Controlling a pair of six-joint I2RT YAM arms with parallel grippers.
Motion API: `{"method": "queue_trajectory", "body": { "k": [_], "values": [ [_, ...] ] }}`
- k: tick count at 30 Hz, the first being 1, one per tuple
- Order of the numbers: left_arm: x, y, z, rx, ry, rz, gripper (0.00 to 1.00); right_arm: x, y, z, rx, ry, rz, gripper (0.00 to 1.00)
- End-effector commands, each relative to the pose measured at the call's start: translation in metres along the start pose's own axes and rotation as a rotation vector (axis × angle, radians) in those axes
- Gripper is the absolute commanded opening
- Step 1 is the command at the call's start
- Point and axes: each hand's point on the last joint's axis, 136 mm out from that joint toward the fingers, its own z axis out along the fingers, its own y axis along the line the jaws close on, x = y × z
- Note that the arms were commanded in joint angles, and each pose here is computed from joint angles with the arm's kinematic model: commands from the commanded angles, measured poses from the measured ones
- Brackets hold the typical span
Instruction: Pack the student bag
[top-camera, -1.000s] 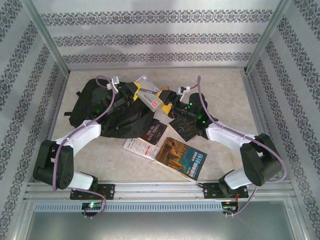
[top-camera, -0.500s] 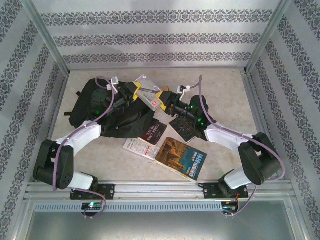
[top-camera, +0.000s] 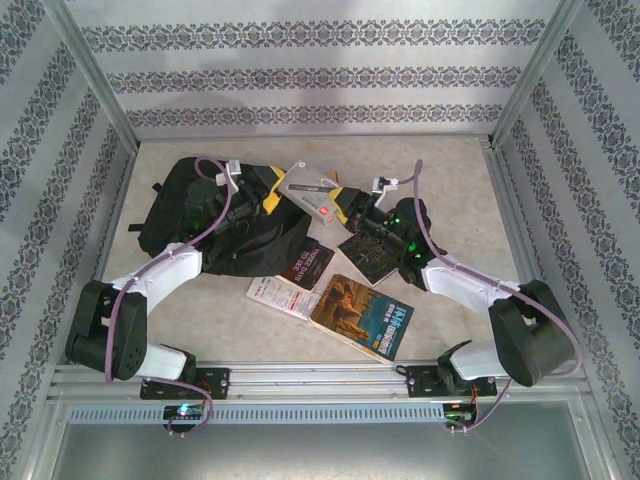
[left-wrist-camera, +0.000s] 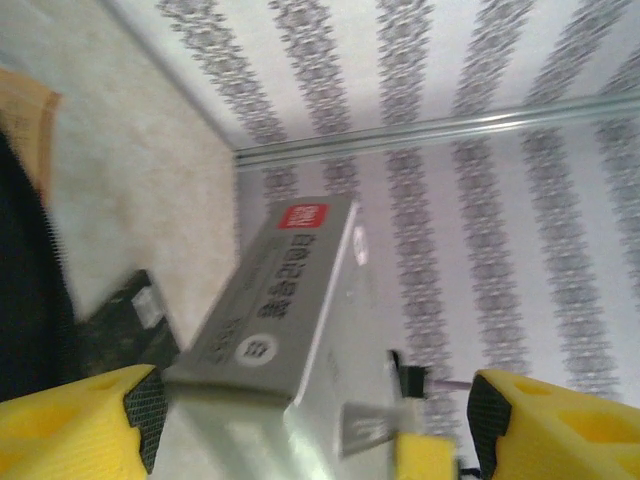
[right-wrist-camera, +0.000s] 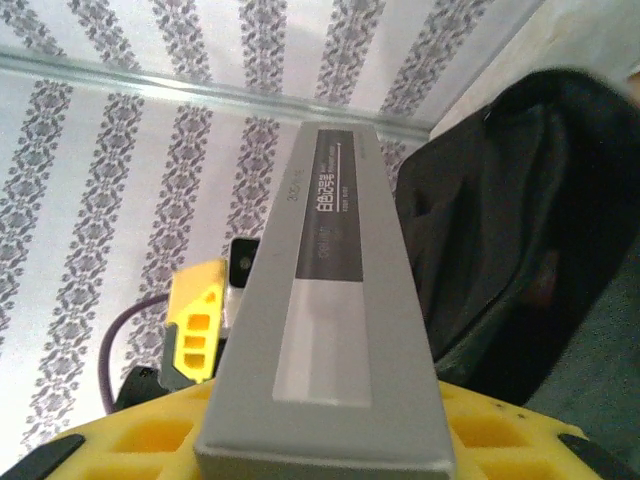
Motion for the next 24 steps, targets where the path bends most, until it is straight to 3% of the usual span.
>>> {"method": "queue_trajectory", "body": {
  "k": [1, 8, 17, 24],
  "values": [
    [0.000, -0.011, -0.012, -0.118, 0.028, 0.219, 0.81, -0.014, -0.002, -0.020, 0.047, -0.071, -0.090, 0.41],
    [0.004, 0.010, -0.027, -0.474, 0.127, 0.565, 0.81, -0.026, -0.017, -0.061, 0.207, -0.141, -0.223, 0.40],
    [0.033, 0.038, -0.014, -0.762, 0.372, 0.892, 0.83, -0.039, -0.034, -0.088, 0.295, -0.187, -0.233, 0.38],
    [0.043, 0.065, -0.005, -0.893, 0.476, 1.000, 0.82, -0.042, -0.041, -0.094, 0.308, -0.190, -0.222, 0.39]
  ]
}}
